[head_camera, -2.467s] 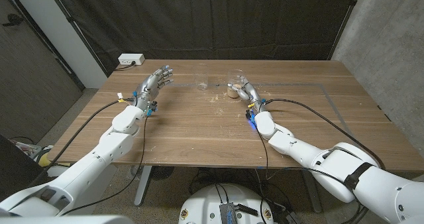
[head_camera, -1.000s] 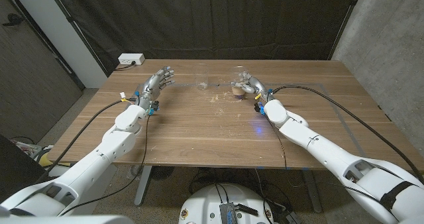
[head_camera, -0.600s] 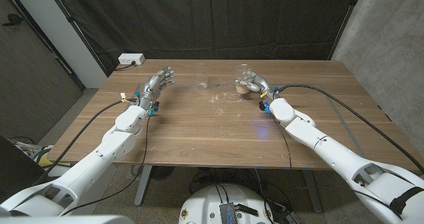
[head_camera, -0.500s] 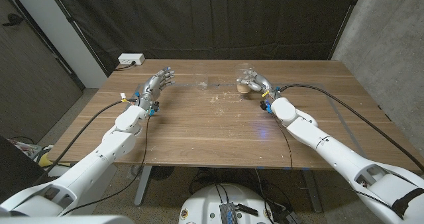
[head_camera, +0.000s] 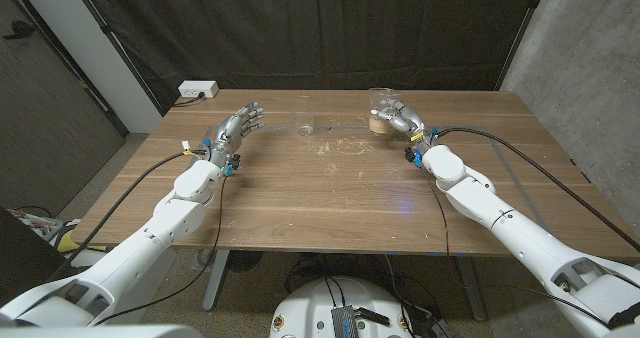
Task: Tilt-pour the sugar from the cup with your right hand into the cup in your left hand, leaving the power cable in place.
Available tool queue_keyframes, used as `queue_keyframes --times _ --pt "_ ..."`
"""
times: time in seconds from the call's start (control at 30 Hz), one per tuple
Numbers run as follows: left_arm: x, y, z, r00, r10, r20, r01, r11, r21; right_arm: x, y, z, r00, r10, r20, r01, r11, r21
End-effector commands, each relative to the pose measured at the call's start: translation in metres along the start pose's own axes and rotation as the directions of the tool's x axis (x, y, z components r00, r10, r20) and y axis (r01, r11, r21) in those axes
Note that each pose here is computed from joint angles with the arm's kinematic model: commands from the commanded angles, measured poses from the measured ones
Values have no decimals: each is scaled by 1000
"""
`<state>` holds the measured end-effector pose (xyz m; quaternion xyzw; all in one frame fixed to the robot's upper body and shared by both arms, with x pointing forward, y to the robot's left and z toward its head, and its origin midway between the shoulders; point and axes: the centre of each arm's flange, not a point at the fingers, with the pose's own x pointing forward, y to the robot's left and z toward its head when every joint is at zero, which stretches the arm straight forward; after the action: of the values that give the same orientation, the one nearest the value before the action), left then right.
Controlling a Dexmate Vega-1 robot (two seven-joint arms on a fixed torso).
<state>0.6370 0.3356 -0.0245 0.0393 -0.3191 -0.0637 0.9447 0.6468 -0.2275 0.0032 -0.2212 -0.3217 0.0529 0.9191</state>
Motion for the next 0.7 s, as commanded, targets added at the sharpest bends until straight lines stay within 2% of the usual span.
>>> queue_keyframes --times 0.03,0.2,0.3,0.43,0.7 --pt "-4 0 -3 1000 -9 15 9 1000 3 -16 -23 2 995 -85 47 82 994 67" --pt "-4 -2 -2 1000 -14 15 14 1000 20 -19 -28 -2 997 -71 28 69 993 92" --pt "-4 -2 -4 1000 -15 15 14 1000 28 -20 -33 -5 998 -55 38 49 987 156" --pt "-3 -2 -4 1000 -10 21 9 999 44 -21 -37 -7 998 -51 38 43 984 173" --pt "-1 0 -2 1000 -9 25 5 988 154 -22 -45 -2 999 -47 24 43 986 162"
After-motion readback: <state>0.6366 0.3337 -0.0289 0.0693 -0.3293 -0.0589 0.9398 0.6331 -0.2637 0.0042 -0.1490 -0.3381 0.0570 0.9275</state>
